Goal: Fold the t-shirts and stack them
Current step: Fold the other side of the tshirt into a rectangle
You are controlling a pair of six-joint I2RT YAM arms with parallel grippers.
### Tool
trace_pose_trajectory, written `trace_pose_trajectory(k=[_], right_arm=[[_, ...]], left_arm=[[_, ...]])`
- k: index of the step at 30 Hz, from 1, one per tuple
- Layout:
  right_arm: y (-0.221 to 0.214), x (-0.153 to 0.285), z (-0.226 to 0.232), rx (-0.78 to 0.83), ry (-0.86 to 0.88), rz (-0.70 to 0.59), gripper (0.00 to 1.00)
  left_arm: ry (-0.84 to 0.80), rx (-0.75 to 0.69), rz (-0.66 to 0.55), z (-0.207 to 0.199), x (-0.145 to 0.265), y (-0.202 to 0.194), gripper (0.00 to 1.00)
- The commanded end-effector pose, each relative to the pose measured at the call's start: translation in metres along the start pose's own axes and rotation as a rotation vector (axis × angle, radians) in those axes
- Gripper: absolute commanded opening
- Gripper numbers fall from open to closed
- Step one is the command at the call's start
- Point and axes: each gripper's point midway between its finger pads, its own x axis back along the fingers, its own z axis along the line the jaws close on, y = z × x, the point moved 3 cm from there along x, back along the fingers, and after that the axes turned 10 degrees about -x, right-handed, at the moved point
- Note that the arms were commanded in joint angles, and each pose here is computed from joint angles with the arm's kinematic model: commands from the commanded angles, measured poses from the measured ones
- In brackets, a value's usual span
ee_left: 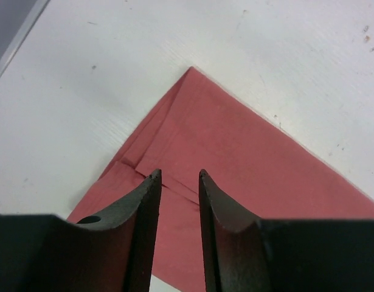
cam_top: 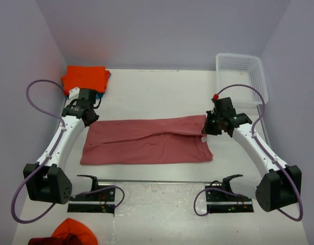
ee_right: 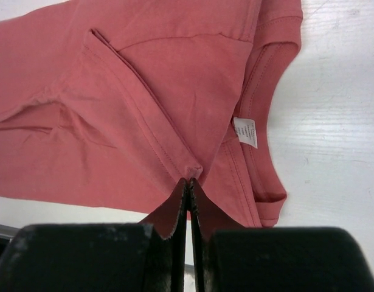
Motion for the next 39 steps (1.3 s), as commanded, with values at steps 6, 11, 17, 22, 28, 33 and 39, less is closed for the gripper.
trace_pose_trajectory(k=[6,11,17,22,28,33,39], right_arm=[[-0.02,0.036,0.009,-0.002,-0.034,-0.114,0.41],[-0.013,0.047,0.038,0.049,0.122,-0.144,0.56],[0.029,-0.016,0.087,0.173,0.096,-0.006,0.48],[0.036,-0.08,0.111,0.196,0.109,0.129,0.36],[0.044,-0.114,0.118,0.238,0.069,0.194,0.33],[0.052,-0.121,0.122,0.26,0.05,0.206,0.35],[0.053,-0.127,0.12,0.265,0.038,0.202,0.36]], left_arm=[[-0.06,-0.058,0.031,-0.033,-0.019,-0.005,0.31],[-0.134,-0.083,0.009,-0.055,-0.014,-0.005,0.31],[-0.355,-0.291,0.065,-0.115,-0.012,-0.025,0.26],[-0.518,-0.41,0.076,-0.142,-0.005,-0.044,0.26],[-0.603,-0.412,0.064,-0.151,0.003,-0.044,0.27],[-0.647,-0.404,0.052,-0.159,0.009,-0.038,0.27],[-0.662,-0.41,0.054,-0.162,0.011,-0.036,0.28]])
